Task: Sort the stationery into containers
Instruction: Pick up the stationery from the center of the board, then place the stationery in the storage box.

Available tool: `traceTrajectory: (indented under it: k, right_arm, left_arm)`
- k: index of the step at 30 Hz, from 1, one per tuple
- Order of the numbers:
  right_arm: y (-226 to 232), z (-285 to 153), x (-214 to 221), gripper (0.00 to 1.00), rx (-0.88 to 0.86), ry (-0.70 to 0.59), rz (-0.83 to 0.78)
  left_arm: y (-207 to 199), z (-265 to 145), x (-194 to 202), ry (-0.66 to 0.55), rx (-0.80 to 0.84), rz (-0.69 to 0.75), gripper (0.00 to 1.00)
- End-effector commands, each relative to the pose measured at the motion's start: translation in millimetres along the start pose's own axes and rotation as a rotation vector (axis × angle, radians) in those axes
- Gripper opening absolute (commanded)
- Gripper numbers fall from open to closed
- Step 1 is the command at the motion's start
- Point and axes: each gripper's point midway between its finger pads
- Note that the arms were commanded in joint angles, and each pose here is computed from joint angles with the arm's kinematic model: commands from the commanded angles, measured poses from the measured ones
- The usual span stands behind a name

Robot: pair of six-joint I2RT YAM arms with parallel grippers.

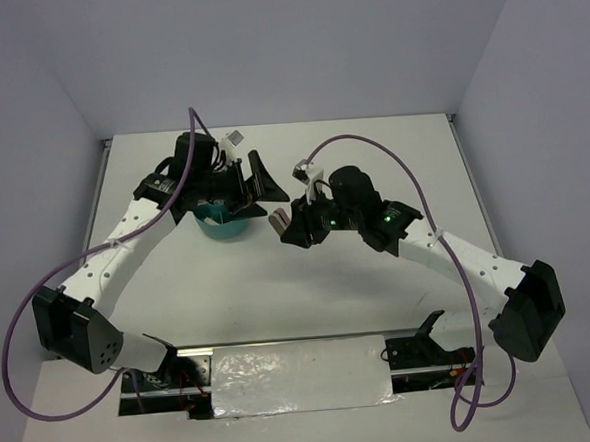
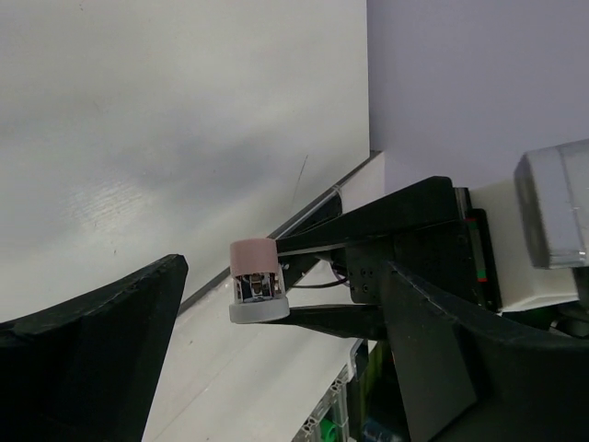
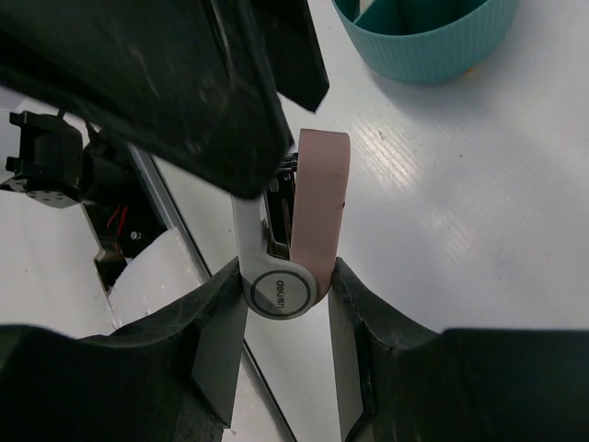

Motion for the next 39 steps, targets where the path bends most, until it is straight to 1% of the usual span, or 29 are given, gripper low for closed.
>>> traceTrajectory:
  k: [1,3,5,6,9,10,11,12,13,14,15,17,18,19,20,21,23,24,27,28,29,31,32,33,34,35,37,39]
  right_arm:
    - [15,-9,-37,0.28,-0.036,-0.096,-0.061]
    - [15,-11,-42,0.28,-0.031,-0.111,-0.064]
    - [13,-12,-47,0.28,-0.015,-0.123,-0.069]
    - [11,-12,-52,0.28,0.003,-0.131,-0.071]
    - [-1,-9,-54,0.28,0.065,-0.115,-0.067]
    - [-6,-8,-51,0.29,0.091,-0.099,-0.062]
    - [-7,-7,-53,0.28,0.095,-0.095,-0.066]
    - [-7,-6,-55,0.28,0.091,-0.092,-0.075]
    - [-5,-5,-56,0.29,0.081,-0.092,-0.08]
    - [-1,-5,-57,0.29,0.058,-0.094,-0.09]
    - [3,-7,-60,0.31,0.044,-0.109,-0.099]
    - [8,-10,-60,0.33,0.019,-0.119,-0.111]
    - [12,-12,-63,0.41,0.009,-0.13,-0.12]
    - [11,-12,-62,0.51,0.007,-0.129,-0.121]
    - [5,-13,-58,0.84,0.044,-0.115,-0.104]
    - [-3,-14,-56,0.9,0.08,-0.106,-0.094]
    - [-27,-20,-47,0.93,0.177,-0.091,-0.047]
    - [-32,-27,-47,0.94,0.191,-0.106,-0.031]
    - [-53,-43,-34,0.94,0.233,-0.123,0.022]
    - [-62,-56,-28,0.96,0.261,-0.138,0.032]
    - [-65,-62,-27,0.96,0.274,-0.148,0.031]
    - [-66,-74,-22,0.97,0.286,-0.146,0.025]
    - [-70,-78,-14,0.97,0.3,-0.121,0.034]
    - [-70,-81,-11,0.97,0.31,-0.114,0.03]
    - [-69,-86,-9,0.97,0.315,-0.109,0.018]
    - [-68,-88,-4,0.97,0.317,-0.094,0.022]
    - [-62,-90,1,0.97,0.297,-0.088,0.027]
    - [-52,-94,4,0.97,0.258,-0.093,0.034]
  left_arm:
    - [-14,3,2,0.014,0.032,0.043,0.97]
    - [-7,6,6,0.024,0.013,0.035,0.95]
    - [-3,10,11,0.043,0.008,0.026,0.86]
    - [-3,11,14,0.051,0.01,0.028,0.75]
    - [-6,12,16,0.059,0.014,0.035,0.59]
    - [-7,13,16,0.06,0.018,0.038,0.47]
    - [-11,13,15,0.059,0.025,0.044,0.42]
    - [-13,13,16,0.062,0.027,0.058,0.37]
    - [-11,15,16,0.069,0.02,0.058,0.25]
    - [-15,15,15,0.07,0.023,0.07,0.19]
    - [-14,17,14,0.072,0.019,0.078,0.09]
    - [-17,17,10,0.058,0.028,0.109,0.0]
    - [-15,18,4,0.028,0.012,0.122,0.0]
    - [-14,16,-1,0.002,-0.008,0.134,0.0]
    - [-5,15,-14,-0.063,-0.071,0.165,0.0]
    - [-1,13,-19,-0.091,-0.105,0.182,0.0]
    - [9,6,-34,-0.152,-0.19,0.24,0.0]
    - [16,2,-49,-0.218,-0.257,0.258,0.0]
    - [30,-2,-69,-0.292,-0.343,0.344,0.0]
    - [34,-5,-82,-0.342,-0.378,0.4,0.0]
    - [37,-3,-86,-0.354,-0.384,0.435,0.0]
    - [59,-4,-94,-0.387,-0.456,0.516,0.0]
    - [55,-3,-100,-0.413,-0.441,0.562,0.0]
    - [69,3,-96,-0.387,-0.457,0.598,0.0]
    - [75,7,-94,-0.363,-0.456,0.674,0.0]
    - [73,11,-100,-0.385,-0.437,0.717,0.0]
    - [86,16,-99,-0.352,-0.471,0.783,0.0]
    - [97,21,-102,-0.335,-0.499,0.816,0.0]
Point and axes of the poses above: each gripper's point midway between its finger pads, its own z axis out along the fingers, its own y axis along the line the jaws close on, x = y × z, and after that the axes turned 5 degrees about -z, right-handed
